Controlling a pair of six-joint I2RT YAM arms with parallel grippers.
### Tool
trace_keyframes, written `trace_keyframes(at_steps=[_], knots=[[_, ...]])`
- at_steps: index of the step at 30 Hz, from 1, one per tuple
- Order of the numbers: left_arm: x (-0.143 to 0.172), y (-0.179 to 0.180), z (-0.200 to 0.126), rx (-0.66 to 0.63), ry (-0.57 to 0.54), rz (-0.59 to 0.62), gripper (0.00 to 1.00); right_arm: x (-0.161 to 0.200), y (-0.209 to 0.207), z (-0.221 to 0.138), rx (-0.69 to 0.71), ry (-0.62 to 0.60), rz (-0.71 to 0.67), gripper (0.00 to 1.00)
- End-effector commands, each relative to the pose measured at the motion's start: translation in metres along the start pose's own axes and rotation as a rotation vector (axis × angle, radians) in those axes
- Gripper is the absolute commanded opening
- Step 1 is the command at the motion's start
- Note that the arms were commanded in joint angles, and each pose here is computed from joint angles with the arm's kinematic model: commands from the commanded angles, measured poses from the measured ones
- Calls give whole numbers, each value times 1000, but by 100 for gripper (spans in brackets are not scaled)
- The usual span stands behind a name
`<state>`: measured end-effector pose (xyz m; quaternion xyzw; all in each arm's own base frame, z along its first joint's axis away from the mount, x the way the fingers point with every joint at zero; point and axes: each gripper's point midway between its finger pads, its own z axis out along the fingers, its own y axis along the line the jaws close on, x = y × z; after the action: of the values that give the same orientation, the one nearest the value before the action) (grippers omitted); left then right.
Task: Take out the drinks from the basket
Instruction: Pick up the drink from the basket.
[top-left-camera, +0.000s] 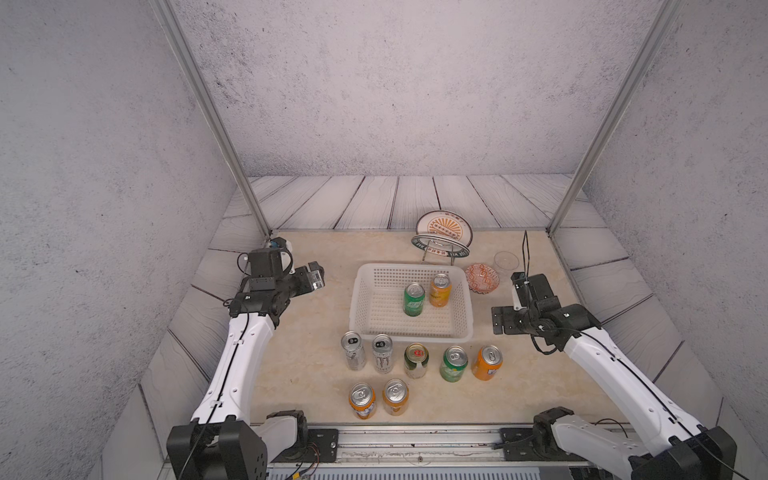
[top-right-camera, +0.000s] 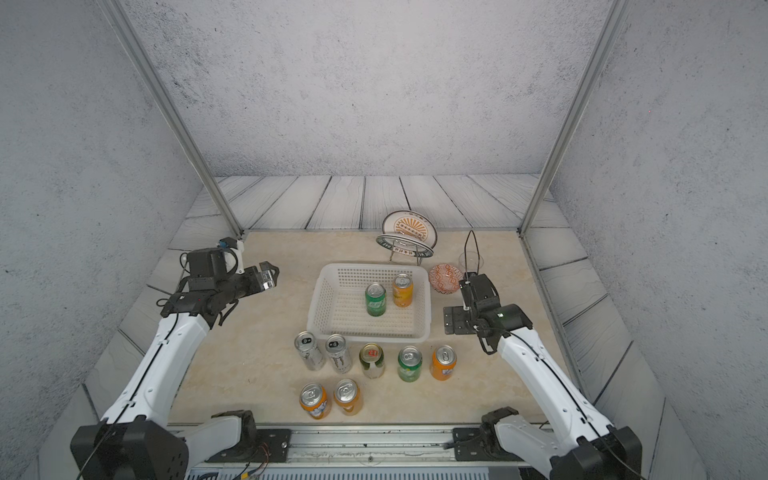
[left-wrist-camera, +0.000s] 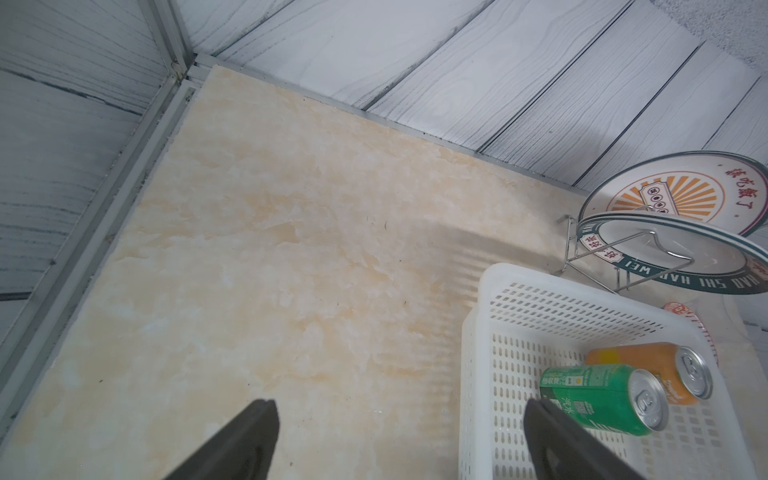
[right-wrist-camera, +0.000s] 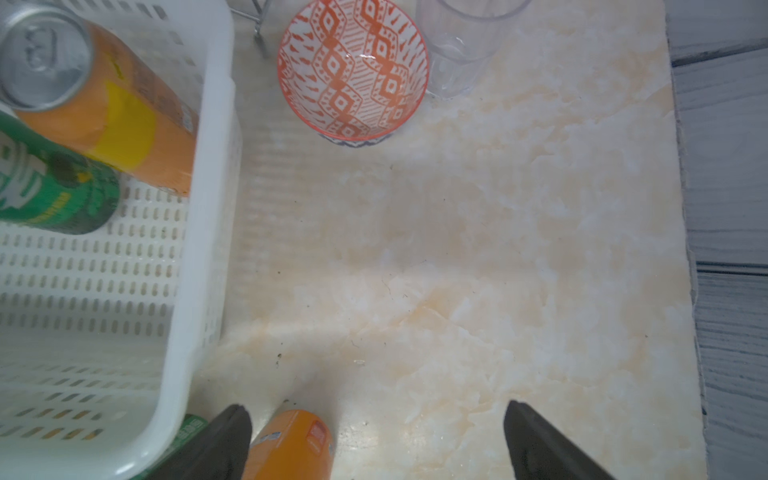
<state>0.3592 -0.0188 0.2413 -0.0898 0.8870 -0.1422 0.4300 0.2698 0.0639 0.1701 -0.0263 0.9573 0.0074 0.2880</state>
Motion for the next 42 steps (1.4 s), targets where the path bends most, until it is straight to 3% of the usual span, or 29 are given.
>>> trace_keyframes(at_steps=[1,11,22,42], knots=[[-6,-5,-8,33,-34,-5,99,-24,22,-9,-94,-20,18,99],[-7,6,-6,47,-32,-64,99,-70,99,-5,-159,-39,-123,99],[-4,10,5,91,6,-113,99,-83,193,19,-214,19,-301,99],[-1,15,12,107,26,-140,99,-68,246,97,-198,195,-405,99]])
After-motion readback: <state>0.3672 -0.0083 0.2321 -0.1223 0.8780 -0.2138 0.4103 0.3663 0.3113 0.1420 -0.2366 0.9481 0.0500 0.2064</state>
